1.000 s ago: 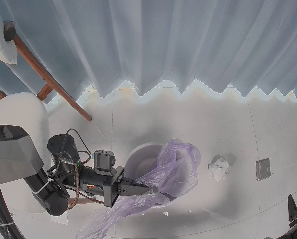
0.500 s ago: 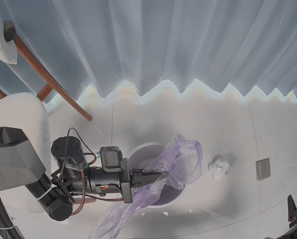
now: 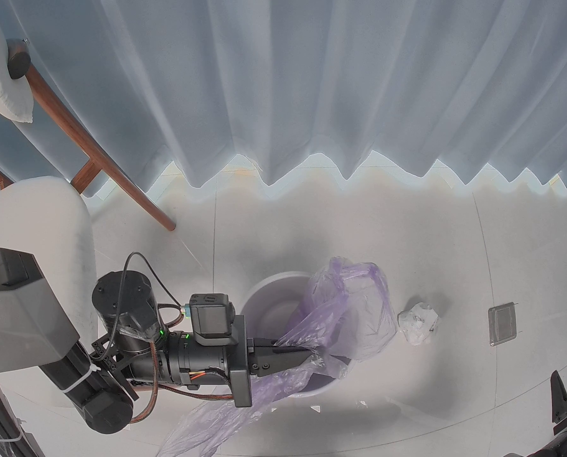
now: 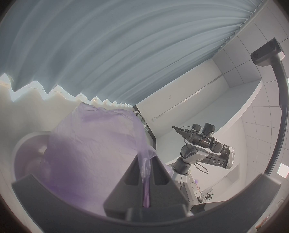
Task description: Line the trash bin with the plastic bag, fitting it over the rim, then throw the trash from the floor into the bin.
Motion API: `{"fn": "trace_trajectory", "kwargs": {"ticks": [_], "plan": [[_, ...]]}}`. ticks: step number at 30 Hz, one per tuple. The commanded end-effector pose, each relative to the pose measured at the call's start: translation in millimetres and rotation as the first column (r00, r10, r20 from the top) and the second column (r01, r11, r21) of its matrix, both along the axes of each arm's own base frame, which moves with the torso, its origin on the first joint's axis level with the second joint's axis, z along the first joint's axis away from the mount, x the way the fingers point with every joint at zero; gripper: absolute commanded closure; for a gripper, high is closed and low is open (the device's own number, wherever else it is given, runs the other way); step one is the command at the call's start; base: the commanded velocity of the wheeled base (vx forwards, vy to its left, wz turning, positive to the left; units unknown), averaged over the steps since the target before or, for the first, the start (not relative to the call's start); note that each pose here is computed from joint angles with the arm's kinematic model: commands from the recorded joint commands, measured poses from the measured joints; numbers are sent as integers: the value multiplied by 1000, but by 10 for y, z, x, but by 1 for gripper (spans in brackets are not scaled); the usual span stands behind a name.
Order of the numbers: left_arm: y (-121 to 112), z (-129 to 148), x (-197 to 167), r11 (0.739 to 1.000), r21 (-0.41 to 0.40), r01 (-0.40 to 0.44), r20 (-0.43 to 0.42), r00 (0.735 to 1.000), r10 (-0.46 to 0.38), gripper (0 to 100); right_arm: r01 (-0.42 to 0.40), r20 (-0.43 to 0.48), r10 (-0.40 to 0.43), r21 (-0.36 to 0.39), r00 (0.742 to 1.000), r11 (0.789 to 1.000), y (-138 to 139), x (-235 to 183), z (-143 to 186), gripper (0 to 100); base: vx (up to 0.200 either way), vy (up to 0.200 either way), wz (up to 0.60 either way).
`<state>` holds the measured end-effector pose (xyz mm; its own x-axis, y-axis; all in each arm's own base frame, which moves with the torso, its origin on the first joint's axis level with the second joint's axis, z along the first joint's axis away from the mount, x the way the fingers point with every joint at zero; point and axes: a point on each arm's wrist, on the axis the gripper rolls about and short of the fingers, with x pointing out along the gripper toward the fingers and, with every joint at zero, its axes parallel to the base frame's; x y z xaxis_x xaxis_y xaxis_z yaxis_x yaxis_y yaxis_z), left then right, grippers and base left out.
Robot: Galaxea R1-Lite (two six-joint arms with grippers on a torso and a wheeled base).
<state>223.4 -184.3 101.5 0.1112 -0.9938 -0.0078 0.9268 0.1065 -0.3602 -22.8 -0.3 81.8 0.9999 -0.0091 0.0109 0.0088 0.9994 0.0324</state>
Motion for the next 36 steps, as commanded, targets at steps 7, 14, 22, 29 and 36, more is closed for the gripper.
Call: {"fn": "trace_trajectory", "kwargs": {"ticks": [7,14,22,29,36], "plan": [[-19,27,-61,1000,-4,18,5,1000,-18,100,-39,349,10,77,937,996,-7,80,852,0,0,0,0],[-24,44,-58,1000,-5,9,42,999,-9,100,-285,193,224,399,955,872,17,237,1316,0,0,0,0],[-44,44,-69,1000,-4,-10,55,998,10,100,-237,-27,336,654,942,718,133,742,1625,0,0,0,0],[-34,101,-95,1000,-15,-6,68,998,7,100,-148,-207,373,667,904,730,258,1282,1592,0,0,0,0],[-32,103,-98,1000,-15,-6,68,998,7,100,-100,-408,447,640,796,762,495,1703,1294,0,0,0,0]]}}
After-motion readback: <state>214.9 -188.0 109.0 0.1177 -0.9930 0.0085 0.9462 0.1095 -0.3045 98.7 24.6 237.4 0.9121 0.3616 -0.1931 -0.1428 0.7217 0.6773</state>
